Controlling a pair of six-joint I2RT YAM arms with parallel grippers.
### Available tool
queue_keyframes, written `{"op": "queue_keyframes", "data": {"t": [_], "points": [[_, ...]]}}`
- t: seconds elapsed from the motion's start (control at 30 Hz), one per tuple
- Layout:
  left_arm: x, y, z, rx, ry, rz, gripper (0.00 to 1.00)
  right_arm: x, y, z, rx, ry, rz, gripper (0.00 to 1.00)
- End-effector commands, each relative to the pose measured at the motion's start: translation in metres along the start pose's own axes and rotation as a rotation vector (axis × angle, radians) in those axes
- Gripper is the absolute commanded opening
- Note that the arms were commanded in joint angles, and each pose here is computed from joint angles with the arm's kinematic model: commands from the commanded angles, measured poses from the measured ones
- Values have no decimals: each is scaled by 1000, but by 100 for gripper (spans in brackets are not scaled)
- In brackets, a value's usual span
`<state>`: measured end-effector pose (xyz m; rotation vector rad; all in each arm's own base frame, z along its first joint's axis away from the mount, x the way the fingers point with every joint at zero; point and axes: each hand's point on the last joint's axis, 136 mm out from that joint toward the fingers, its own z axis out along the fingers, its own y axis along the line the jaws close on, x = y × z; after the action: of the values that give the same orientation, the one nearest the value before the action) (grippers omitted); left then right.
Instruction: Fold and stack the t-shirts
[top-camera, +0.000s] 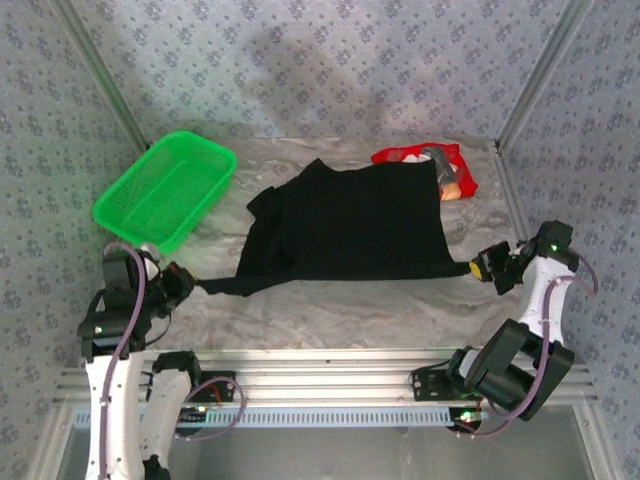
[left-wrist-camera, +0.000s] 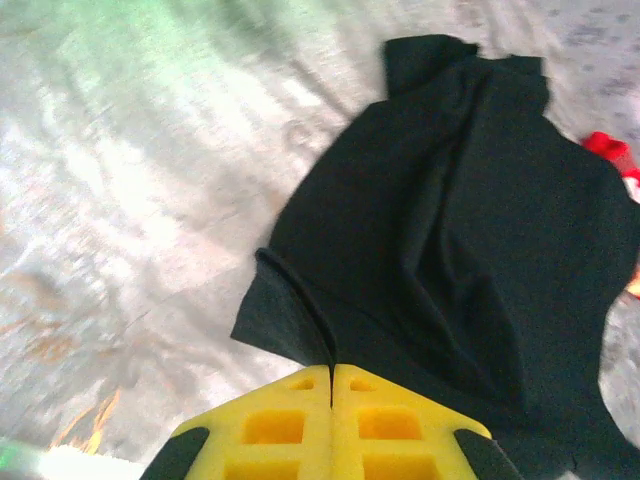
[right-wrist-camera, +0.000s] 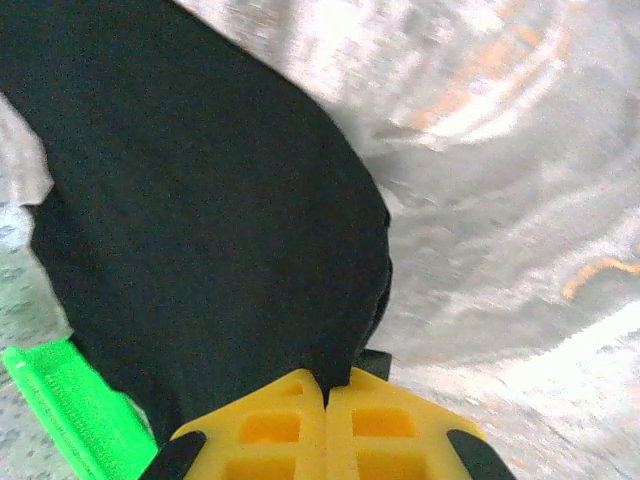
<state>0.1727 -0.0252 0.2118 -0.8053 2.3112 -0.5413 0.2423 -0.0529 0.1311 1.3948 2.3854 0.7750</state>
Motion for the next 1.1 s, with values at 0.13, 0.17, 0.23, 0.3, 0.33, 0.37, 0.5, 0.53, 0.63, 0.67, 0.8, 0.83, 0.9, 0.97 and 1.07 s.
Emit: {"op": "queue_keyframes", "data": {"t": [0.13, 0.17, 0.23, 0.3, 0.33, 0.37, 0.5, 0.53, 0.63, 0.67, 0.8, 0.83, 0.9, 0.97, 1.07], "points": [[22, 60, -11, -214, -64, -160, 0, 6, -25, -8, 123, -32, 45, 0], [23, 65, -15, -232, -78, -170, 0, 7, -26, -8, 129, -26, 49, 0], [23, 72, -22, -263, -105, -175, 0, 9, -28, -9, 134, -19, 54, 0], [25, 70, -22, -248, -100, -165, 0, 13, -30, -9, 155, -8, 35, 0], [28, 69, -18, -236, -78, -166, 0, 16, -32, -9, 166, -1, 32, 0], [35, 69, -13, -229, -43, -175, 0, 19, -37, -8, 184, 6, 30, 0], [58, 79, 3, -229, 43, -212, 0, 37, -60, 4, 239, 54, 66, 0], [61, 81, 8, -232, 57, -208, 0, 40, -66, 9, 244, 63, 86, 0], [66, 63, 31, -138, 143, -220, 0, 38, -74, 15, 247, 53, 108, 0], [66, 54, 39, -91, 169, -235, 0, 36, -75, 14, 252, 48, 106, 0], [50, 26, 58, -21, 192, -185, 0, 22, -73, 6, 284, 6, 76, 0], [45, 26, 59, -57, 194, -144, 0, 17, -73, 5, 294, -8, 61, 0], [38, 19, 65, -82, 217, -82, 0, 15, -73, 2, 309, -14, 60, 0], [32, 4, 75, -68, 234, -25, 0, 10, -75, -2, 325, -33, 53, 0], [28, -25, 98, -5, 259, 67, 0, 5, -76, -3, 325, -46, 61, 0]]}}
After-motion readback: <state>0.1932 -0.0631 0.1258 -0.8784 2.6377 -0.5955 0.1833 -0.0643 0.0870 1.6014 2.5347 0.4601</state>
